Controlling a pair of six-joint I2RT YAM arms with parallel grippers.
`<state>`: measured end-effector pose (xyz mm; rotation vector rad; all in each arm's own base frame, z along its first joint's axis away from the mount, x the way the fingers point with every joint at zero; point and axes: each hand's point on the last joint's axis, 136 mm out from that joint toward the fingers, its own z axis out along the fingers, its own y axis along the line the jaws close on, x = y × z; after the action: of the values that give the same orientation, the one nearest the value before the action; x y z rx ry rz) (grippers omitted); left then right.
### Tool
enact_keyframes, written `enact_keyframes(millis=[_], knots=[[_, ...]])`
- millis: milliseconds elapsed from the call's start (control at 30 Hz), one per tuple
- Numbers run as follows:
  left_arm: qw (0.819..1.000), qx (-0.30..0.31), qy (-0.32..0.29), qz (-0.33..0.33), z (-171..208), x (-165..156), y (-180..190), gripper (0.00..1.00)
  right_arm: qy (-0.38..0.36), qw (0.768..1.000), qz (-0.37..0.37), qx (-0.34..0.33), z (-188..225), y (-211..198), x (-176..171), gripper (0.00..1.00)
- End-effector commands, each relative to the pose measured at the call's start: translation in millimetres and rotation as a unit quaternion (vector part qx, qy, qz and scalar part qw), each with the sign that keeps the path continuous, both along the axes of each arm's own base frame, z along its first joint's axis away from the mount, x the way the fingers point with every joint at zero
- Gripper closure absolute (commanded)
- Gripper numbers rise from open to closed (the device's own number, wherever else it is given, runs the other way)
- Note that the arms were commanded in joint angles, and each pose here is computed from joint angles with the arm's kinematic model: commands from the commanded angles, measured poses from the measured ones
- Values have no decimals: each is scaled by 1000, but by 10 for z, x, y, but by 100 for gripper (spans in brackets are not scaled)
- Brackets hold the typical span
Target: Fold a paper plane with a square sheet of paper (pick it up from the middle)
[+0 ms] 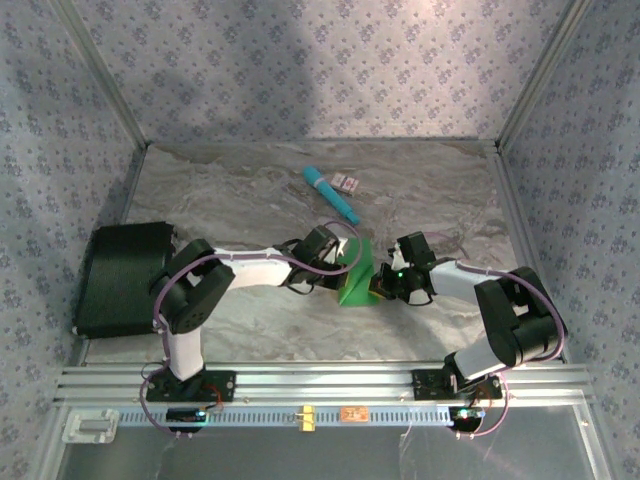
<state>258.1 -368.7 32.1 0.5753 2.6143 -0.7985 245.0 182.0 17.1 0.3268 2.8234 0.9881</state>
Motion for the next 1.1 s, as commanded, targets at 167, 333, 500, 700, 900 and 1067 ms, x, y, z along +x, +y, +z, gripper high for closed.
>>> enact_keyframes(millis=[167,333,500,700,900,1067], knots=[[1000,-10,10,-16,-42,8,-78,90,30,998,-9,-45,-178,-165,-105,100],[1000,-13,8,-18,-19,5,-87,89,32,998,-9,-47,-187,-170,-110,100],[1000,-20,-2,-19,77,26,-100,89,33,998,-10,-47,-192,-174,-111,100],[1000,-20,-12,-19,120,54,-99,89,33,998,-10,-48,-194,-180,-115,100],[1000,-17,-10,-21,91,63,-113,89,33,998,-10,-48,-193,-180,-112,100],[1000,-19,-10,-20,84,64,-116,89,33,998,-11,-47,-191,-180,-112,100]])
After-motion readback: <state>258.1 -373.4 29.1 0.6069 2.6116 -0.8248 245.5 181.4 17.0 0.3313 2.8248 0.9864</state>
